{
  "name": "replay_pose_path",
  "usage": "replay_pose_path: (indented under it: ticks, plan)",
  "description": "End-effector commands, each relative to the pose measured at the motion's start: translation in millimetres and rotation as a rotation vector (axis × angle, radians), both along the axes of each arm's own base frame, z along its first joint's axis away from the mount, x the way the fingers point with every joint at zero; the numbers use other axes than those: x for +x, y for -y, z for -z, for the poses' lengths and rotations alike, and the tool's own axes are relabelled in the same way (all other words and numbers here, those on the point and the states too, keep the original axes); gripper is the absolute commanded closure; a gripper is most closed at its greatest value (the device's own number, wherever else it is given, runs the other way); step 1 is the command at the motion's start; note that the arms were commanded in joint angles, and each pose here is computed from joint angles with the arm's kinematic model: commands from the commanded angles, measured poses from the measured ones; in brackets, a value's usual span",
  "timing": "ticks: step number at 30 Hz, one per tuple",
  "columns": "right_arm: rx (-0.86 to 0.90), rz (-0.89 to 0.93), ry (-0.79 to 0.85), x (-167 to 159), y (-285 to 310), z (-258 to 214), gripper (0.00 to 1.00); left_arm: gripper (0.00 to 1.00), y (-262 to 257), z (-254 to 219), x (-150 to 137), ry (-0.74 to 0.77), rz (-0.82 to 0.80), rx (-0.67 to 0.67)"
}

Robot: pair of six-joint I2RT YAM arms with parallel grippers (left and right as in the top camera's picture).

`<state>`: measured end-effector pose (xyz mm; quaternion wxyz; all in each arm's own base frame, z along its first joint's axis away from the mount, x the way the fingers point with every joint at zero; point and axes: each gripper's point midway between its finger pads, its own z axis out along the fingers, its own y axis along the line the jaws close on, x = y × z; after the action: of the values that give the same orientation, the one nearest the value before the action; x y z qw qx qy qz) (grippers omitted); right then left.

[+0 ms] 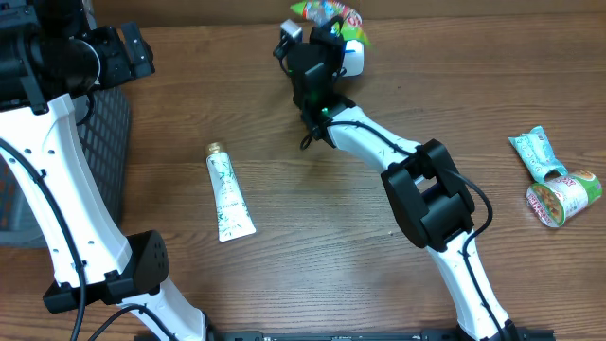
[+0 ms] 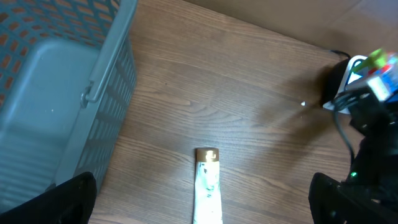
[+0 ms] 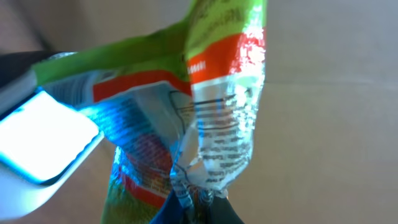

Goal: Scan the item barcode
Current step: 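Carry the green bag right and drop it beside the wipes pack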

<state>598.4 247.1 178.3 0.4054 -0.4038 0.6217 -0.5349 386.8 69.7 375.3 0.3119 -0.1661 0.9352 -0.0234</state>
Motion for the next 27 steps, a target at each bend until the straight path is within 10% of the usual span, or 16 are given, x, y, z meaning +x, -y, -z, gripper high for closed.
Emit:
replay_pose_path:
  ticks: [1, 16, 27]
  plan:
    - [0.12, -0.078, -0.019, -22, -20, -51, 0.96, 0.0, -3, 0, 0, 0.0, -0.019, 0.001]
    - [0.992, -0.364, -0.572, -158, -53, -111, 0.96, 0.0, -3, 0, 0, 0.0, -0.019, 0.001]
    - [1.698, 0.46, -0.435, -134, 144, -89, 0.96, 0.0, -3, 0, 0, 0.0, -0.019, 0.001]
